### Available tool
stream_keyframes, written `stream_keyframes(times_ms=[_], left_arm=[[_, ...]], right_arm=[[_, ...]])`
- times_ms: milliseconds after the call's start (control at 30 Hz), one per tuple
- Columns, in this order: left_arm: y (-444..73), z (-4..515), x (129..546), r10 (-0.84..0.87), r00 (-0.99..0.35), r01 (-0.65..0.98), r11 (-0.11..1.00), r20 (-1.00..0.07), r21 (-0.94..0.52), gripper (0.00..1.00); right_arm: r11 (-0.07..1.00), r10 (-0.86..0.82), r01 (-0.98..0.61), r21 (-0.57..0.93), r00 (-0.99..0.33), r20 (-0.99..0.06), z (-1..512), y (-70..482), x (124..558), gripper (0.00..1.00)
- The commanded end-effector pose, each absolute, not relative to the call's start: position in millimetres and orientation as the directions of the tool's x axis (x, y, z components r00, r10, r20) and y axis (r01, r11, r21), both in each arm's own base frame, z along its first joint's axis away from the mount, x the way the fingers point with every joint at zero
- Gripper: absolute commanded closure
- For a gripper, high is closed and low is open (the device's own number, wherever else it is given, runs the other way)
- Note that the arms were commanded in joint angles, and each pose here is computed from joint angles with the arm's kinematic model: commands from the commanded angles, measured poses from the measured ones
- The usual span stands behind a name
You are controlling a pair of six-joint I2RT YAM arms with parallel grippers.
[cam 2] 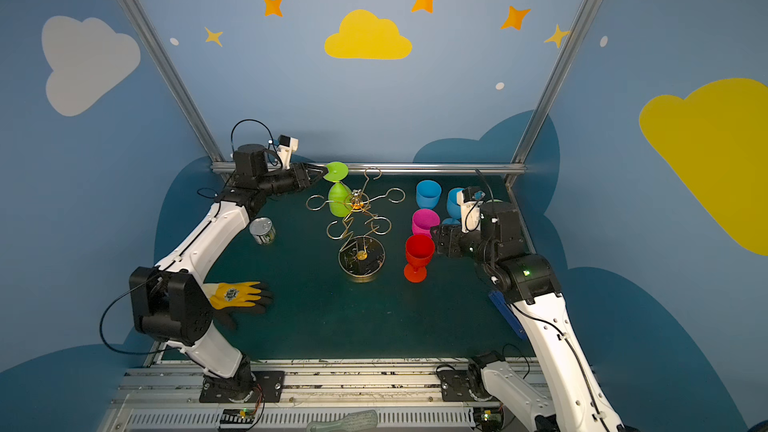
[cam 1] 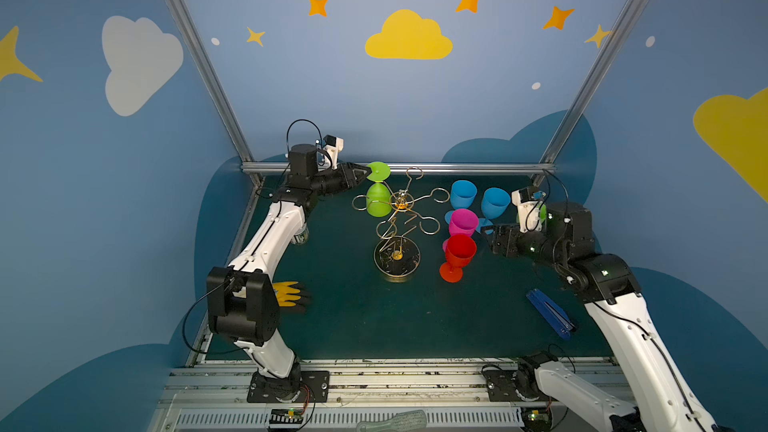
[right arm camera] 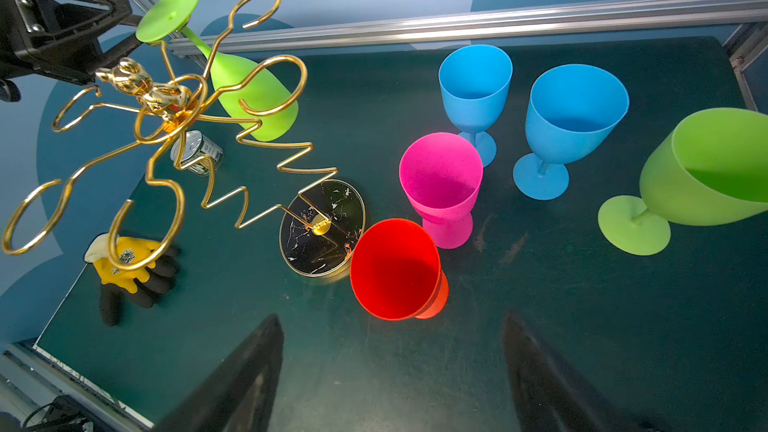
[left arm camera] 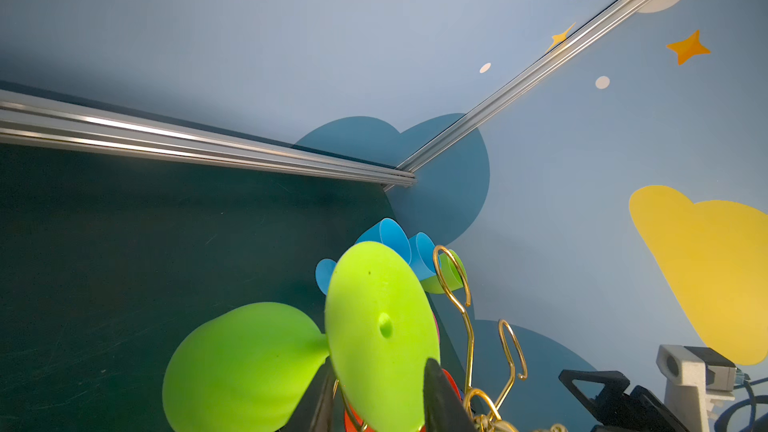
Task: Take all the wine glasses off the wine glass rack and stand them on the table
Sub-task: 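Grip the lime-green glass foot on the rack with the left gripper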
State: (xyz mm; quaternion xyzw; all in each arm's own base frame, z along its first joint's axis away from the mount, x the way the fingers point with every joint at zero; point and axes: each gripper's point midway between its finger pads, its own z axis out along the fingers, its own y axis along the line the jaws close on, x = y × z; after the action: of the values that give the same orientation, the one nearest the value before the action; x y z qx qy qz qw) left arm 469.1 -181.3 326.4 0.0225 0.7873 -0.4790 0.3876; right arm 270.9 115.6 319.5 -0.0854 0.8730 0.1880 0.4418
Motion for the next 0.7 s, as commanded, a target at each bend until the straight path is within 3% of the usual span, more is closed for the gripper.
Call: stream_keyframes(times_ms=[0,100,200,400,667], left_arm=[[-183.8,322.1,471.9,-0.315,-0.718,0.405,0.535,-0.620,-0.741,0.58],[-185.2,318.4,473.7,-0.311,-0.732,0.393,0.535,-0.607,-0.748,0.49],[-186.0,317.6,475.3,-0.309,-0.733,0.392,0.536,-0.606,-0.748,0.48],[-185.8,321.5,476.8,-0.315,-0.726,0.396,0.535,-0.611,-0.746,0.66],[-182.5,325.8,477.8,-0.328,-0.722,0.387,0.539,-0.610,-0.748,0.81]], right_arm=[[0.907,0.021,-0.331,0.259,-0.578,-0.816,325.3,116.7,268.7,0.18],[0.906,0.022,-0.333,0.261,-0.578,-0.815,325.2,117.2,268.7,0.18],[0.905,0.025,-0.333,0.263,-0.578,-0.815,325.5,117.4,268.9,0.18],[0.907,0.023,-0.332,0.259,-0.575,-0.818,326.3,116.9,270.2,0.18],[0.905,0.022,-0.337,0.258,-0.571,-0.820,327.1,117.8,271.4,0.18]])
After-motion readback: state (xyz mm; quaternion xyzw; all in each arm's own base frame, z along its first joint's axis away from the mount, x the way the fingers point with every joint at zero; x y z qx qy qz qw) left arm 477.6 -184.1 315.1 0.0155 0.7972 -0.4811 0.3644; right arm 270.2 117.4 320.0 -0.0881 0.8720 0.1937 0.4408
